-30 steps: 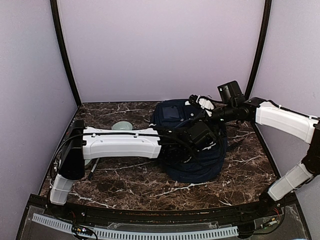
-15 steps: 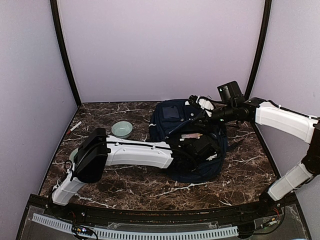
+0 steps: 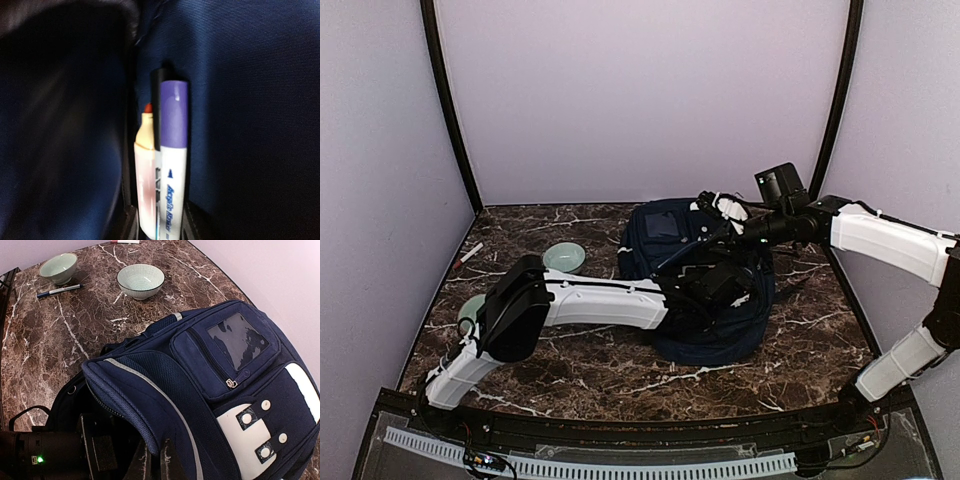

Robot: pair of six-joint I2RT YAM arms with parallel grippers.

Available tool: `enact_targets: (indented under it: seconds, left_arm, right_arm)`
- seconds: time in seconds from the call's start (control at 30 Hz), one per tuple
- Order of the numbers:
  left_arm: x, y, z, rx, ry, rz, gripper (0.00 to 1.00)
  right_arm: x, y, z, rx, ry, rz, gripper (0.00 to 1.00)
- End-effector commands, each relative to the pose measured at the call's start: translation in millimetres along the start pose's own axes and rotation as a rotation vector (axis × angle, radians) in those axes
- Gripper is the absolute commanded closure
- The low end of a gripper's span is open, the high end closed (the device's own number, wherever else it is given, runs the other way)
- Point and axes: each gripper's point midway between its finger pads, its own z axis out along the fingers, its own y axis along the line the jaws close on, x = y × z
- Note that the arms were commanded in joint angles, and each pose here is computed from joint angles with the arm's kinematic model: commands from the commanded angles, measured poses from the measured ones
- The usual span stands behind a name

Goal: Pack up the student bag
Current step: Place the pen in the upper front pocket of the bag, then move the pen to the center of the board.

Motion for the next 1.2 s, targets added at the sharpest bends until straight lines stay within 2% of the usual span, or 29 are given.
enact_targets:
  seconds: [0.0,0.3,0.53,0.73,0.93,1.17]
  left_arm:
    - [-3,20,-4,-0.019,-0.012,-0.069,0.69]
    - [-17,35,-29,-0.045,-0.052,-0.085,0.67]
    - [-34,57,-77,-0.077,-0.122,-0.121,0.65]
    - [-23,42,-113,-0.07,-0.107,-0.102,0.65]
    - [15,2,-154,0.097,-0.04,-0.227,0.65]
    - [89,-5,-188,0.203,0.07,-0.493,0.65]
  right_arm:
    - [-22,-7,-5,0.012,-0.09,-0.01,1.0]
    - [-20,-7,-4,0.012,-0.084,-0.007,1.0]
    - [-21,-7,-4,0.009,-0.086,-0.008,1.0]
    - [-21,-7,-6,0.012,-0.088,-0.007,1.0]
    - [-21,-7,-6,0.009,-0.093,-0.009,1.0]
    - [-19,-6,-1,-0.01,-0.085,0.003,1.0]
